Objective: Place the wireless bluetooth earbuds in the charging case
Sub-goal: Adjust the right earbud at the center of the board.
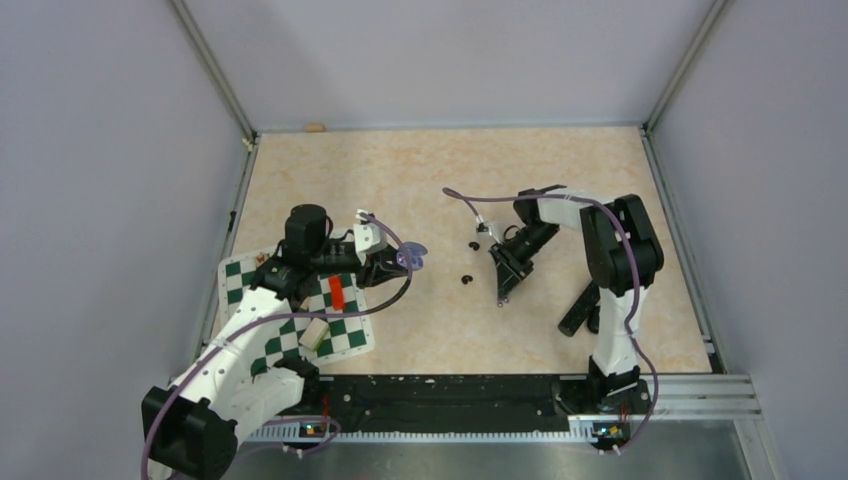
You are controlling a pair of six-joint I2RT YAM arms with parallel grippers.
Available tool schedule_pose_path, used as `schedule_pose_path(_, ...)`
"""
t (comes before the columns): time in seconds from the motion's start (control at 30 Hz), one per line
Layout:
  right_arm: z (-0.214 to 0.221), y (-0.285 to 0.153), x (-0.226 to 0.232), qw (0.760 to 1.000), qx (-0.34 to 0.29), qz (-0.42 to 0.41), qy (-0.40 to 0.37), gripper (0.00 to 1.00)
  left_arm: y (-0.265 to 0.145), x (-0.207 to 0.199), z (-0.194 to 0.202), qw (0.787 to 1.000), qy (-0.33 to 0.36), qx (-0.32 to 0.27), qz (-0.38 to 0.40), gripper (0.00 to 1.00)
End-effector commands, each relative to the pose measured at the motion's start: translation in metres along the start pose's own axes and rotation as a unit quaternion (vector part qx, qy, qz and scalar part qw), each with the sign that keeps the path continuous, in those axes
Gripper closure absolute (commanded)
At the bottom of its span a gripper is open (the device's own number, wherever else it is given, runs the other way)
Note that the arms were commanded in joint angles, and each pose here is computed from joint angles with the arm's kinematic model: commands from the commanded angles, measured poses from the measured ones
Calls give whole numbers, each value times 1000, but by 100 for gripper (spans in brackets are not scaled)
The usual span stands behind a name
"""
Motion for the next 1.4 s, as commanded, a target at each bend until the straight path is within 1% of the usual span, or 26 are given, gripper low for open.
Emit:
schedule_pose_path(0.0,-9,-2,-9,1000,-16,0,-9,73,-1,1,-11,999,25,-22,6,100)
schedule_pose_path(0.2,-8,-3,-15,1000,-18,0,8,75,-1,1,-11,999,24,-22,8,100)
schedule_pose_path(0.43,-6,-2,-18,1000,-16,-2,17,82,0,2,-12,999,22,-22,7,100)
schedule_pose_path(0.67,-4,0,-14,999,-11,-27,14,85,0,2,-12,999,22,-22,8,100)
schedule_pose_path(0.87,0,-3,-11,999,-2,-37,9,84,0,2,-12,999,21,-23,9,100)
schedule_pose_path(1.0,0,-11,-9,1000,-13,-27,2,80,0,2,-11,1000,20,-22,9,100)
schedule_pose_path(1.07,1,-16,-8,1000,-16,-19,-3,77,0,2,-11,1000,20,-22,9,100)
schedule_pose_path(1.17,2,-22,-5,999,-21,6,-23,74,0,2,-10,1000,19,-20,8,100)
schedule_pose_path(1.37,7,-34,5,997,-29,37,-60,73,0,2,-10,1000,20,-21,8,100)
Point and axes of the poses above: each gripper's point midway between its finger pads, its own y axis out along the fingers, its own x axis along the line the jaws close on, z = x × y, the point moved 7 cm from there along -y, back along the fingers, and after that the axes turned 2 degrees about y, right-handed, at the moved point
